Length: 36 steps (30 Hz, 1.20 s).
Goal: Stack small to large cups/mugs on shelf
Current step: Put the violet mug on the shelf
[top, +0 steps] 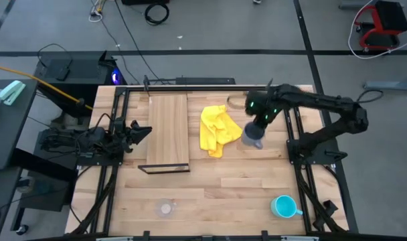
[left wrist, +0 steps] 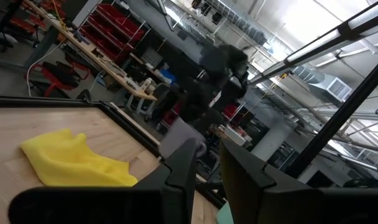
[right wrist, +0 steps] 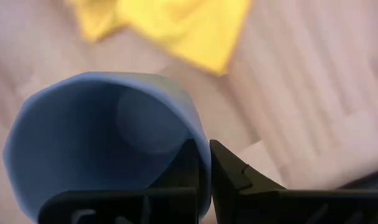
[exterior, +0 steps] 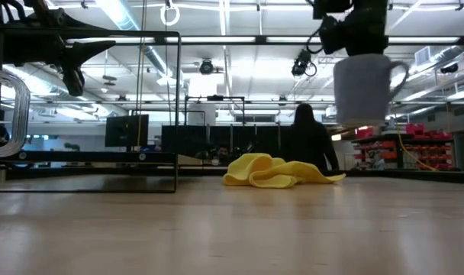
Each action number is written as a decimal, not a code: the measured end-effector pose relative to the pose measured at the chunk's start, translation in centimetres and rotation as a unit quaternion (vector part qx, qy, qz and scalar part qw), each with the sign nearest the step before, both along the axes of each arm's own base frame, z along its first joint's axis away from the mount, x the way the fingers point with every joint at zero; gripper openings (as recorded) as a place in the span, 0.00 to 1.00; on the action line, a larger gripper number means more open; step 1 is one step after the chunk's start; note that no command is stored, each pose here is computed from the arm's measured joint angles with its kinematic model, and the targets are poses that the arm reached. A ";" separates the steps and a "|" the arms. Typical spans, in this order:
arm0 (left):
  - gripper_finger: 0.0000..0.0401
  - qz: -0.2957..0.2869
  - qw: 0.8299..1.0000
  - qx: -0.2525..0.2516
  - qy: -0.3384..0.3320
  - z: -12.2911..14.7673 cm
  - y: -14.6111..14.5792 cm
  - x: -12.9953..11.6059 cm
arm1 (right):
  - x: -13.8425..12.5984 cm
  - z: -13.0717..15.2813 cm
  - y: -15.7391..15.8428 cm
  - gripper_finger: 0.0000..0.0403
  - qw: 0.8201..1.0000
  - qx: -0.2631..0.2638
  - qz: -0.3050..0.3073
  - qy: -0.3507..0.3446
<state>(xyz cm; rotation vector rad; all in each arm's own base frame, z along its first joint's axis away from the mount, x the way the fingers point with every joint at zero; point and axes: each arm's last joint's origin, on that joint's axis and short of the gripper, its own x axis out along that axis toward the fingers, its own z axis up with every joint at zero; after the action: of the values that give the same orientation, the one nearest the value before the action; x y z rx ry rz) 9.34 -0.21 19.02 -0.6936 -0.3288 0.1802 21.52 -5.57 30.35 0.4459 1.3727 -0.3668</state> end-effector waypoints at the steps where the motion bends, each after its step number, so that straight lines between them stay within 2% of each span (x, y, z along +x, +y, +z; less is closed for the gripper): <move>1: 0.20 0.000 1.000 0.000 0.000 0.0 0.0 0.0 | 0.5 -0.2 0.7 0.04 1.000 0.004 0.012 0.006; 10: 0.20 -0.002 1.000 -0.009 -0.002 0.0 0.0 0.0 | 4.6 -3.8 5.7 0.04 0.992 0.015 0.112 0.060; 15: 0.19 -0.004 1.000 -0.018 -0.005 0.0 0.0 0.0 | 6.9 -5.9 7.2 0.04 0.986 0.008 0.163 0.045; 19: 0.20 -0.005 1.000 -0.020 -0.005 0.0 0.0 0.0 | 8.3 -6.8 7.5 0.04 0.985 -0.003 0.172 0.022; 23: 0.19 -0.005 1.000 -0.020 -0.005 0.0 0.0 0.0 | 9.4 -7.6 7.5 0.04 0.981 -0.020 0.191 0.041; 29: 0.18 -0.005 1.000 -0.020 -0.005 0.0 0.0 0.0 | 11.0 -9.2 7.3 0.04 0.973 -0.019 0.221 0.063; 36: 0.19 -0.005 1.000 -0.020 -0.005 0.0 0.0 0.0 | 12.0 -8.5 6.9 0.04 0.974 -0.034 0.221 0.039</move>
<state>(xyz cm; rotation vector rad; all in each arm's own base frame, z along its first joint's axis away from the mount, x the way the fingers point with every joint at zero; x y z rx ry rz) 9.35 -0.21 19.00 -0.7346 -0.3314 0.1748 33.49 1.32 21.84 0.0618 1.4854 -0.0636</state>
